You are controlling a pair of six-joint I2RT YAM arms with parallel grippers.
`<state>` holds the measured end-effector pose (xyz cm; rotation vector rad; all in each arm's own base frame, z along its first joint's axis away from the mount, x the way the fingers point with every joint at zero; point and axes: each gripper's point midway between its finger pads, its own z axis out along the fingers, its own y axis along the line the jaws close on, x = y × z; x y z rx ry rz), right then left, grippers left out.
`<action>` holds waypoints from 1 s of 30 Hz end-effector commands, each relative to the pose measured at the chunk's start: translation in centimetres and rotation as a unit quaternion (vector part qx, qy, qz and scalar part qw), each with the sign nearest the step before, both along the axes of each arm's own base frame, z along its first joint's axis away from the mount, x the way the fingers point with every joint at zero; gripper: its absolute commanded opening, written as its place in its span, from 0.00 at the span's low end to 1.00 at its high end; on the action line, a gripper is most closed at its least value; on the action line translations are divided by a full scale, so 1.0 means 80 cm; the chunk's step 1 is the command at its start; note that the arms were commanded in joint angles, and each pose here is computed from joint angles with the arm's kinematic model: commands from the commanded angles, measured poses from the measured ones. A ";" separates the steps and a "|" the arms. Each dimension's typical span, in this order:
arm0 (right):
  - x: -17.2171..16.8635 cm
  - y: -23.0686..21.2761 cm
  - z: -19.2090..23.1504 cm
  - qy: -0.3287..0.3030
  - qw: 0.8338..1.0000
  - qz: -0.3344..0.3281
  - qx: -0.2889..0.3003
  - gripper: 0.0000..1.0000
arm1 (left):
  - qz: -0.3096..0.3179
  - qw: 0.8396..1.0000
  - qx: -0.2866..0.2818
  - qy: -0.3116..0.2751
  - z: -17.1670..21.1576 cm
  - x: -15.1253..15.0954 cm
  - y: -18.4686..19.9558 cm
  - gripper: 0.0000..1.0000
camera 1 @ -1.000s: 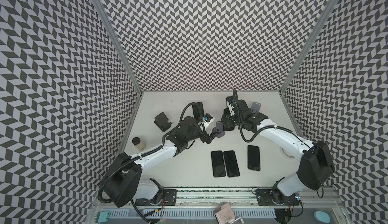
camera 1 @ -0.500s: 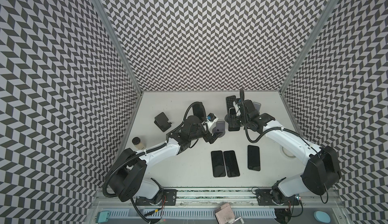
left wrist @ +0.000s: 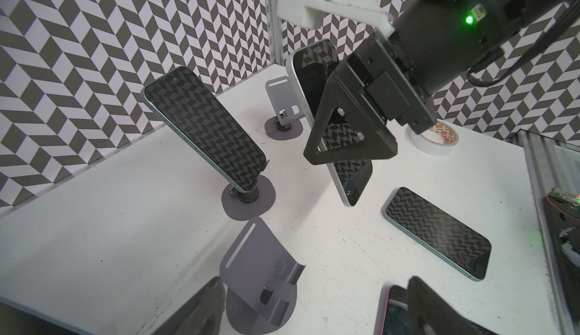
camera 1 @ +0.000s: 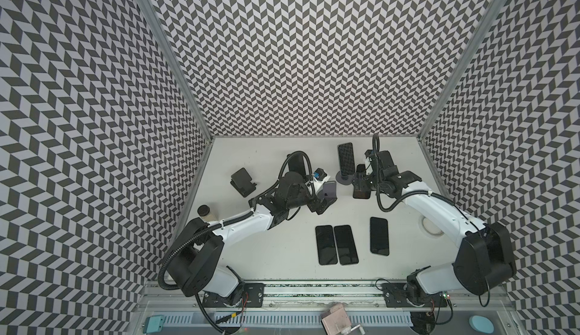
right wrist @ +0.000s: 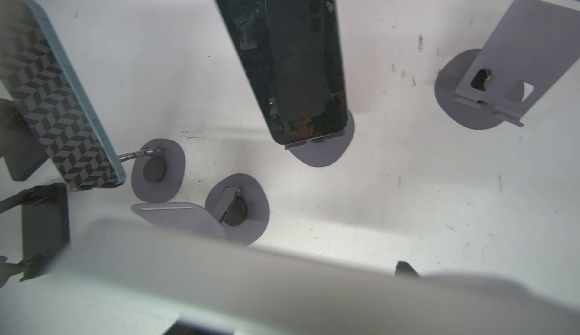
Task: Remove the phone from the phone stand
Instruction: 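Lift the phone off its stand with the left gripper while the right shifts aside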
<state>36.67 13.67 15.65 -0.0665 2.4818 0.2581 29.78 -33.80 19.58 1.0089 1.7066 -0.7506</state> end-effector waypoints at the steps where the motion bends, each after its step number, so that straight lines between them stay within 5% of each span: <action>1: 0.009 -0.007 0.028 -0.041 0.999 -0.003 0.020 0.64 | -0.014 1.000 -0.012 -0.017 0.020 0.004 -0.015 0.91; 16: 0.003 -0.028 0.022 0.007 0.999 -0.015 0.042 0.63 | -0.010 1.000 -0.020 -0.012 0.041 0.012 -0.050 0.91; 30: -0.011 -0.067 -0.009 0.069 0.995 -0.065 -0.022 0.62 | -0.060 0.997 -0.018 -0.050 0.082 -0.014 -0.072 0.90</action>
